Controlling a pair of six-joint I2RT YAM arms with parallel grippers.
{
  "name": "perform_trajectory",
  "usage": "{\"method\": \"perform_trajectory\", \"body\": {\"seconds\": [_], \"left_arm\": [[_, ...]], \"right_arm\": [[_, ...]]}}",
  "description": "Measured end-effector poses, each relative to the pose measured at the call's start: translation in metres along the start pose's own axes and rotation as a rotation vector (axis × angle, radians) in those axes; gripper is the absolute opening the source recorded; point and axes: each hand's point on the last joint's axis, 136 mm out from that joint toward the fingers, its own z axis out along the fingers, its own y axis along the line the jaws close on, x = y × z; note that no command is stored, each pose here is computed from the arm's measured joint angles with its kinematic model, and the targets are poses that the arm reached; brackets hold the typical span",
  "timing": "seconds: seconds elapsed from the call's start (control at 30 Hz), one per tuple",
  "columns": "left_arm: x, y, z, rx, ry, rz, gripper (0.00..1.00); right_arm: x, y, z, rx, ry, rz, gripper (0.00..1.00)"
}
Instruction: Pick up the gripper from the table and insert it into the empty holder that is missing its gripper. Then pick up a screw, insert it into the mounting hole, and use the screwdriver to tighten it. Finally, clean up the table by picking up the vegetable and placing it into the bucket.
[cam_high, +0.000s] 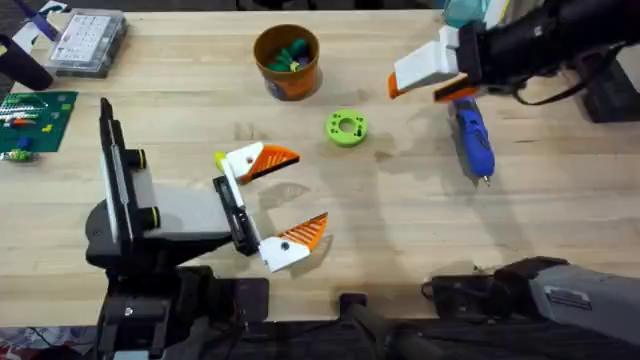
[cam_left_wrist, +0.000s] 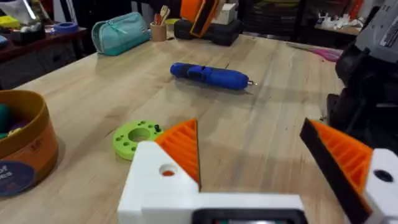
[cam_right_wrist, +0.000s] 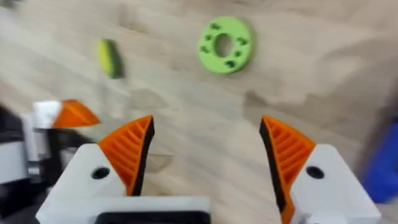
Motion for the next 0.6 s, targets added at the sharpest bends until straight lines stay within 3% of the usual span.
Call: {"method": "perform_trajectory", "body": {"seconds": [0.3, 0.6], "left_arm": [[0.0, 0.0, 0.0, 0.0, 0.0, 0.0, 0.987], [0.0, 0.0, 0.0, 0.0, 0.0, 0.0, 0.987]], "right_arm": [[0.015, -0.014, 0.005, 0.321, 0.066, -0.23, 0.997], [0.018, -0.007, 0.035, 0.389, 0.133, -0.336, 0.997]]}}
